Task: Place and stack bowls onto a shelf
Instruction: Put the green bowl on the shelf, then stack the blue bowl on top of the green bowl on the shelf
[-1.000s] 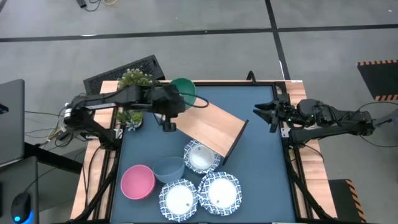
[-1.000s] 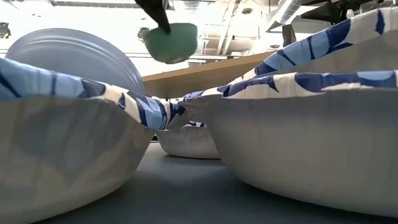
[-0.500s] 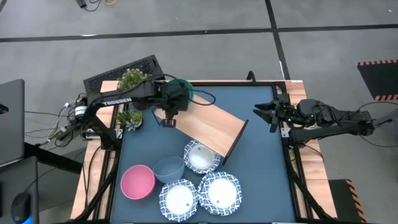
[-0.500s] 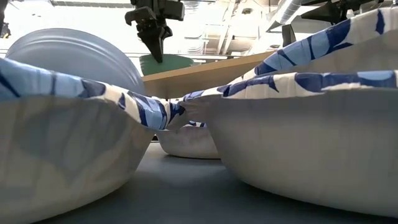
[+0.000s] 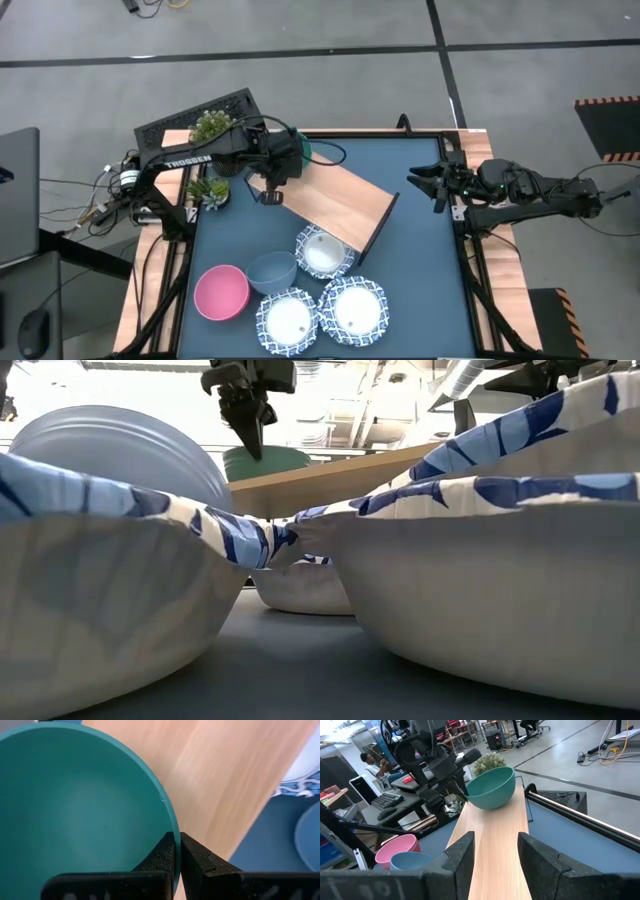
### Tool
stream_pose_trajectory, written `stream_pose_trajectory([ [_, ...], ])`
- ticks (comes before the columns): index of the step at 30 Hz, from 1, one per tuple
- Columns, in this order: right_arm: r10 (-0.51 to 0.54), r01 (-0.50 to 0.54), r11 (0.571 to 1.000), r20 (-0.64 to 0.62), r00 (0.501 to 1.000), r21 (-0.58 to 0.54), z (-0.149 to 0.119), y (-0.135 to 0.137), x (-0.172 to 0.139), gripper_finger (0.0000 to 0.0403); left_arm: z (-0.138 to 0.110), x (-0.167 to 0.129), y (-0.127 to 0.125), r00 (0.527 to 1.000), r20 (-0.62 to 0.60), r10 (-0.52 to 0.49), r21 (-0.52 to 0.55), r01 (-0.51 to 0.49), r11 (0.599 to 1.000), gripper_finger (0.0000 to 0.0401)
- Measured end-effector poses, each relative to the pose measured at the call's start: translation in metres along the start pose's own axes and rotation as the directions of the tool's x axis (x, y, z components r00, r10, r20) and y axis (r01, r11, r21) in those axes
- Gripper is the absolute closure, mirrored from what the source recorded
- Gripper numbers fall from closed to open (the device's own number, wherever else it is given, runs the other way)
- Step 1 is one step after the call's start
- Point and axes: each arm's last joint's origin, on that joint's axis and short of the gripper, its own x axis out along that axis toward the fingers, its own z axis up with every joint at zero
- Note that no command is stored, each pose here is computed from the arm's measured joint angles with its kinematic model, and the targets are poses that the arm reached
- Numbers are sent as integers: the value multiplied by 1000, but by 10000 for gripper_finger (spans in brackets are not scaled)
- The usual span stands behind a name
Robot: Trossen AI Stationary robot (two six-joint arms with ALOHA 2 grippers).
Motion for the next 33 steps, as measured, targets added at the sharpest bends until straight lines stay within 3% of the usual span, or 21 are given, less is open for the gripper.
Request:
stream_pose_trajectory([
  [15,0,0,1000,0,1000,0,0,0,0,226,1,-1,-9,998,1,-69,-8,69,998,387],
  [26,0,0,1000,0,1000,-9,0,0,0,226,1,-3,-9,996,2,-91,-65,91,994,267],
  [33,0,0,1000,-1,1000,-12,0,0,0,226,6,-30,-10,996,18,-91,-77,92,993,214],
])
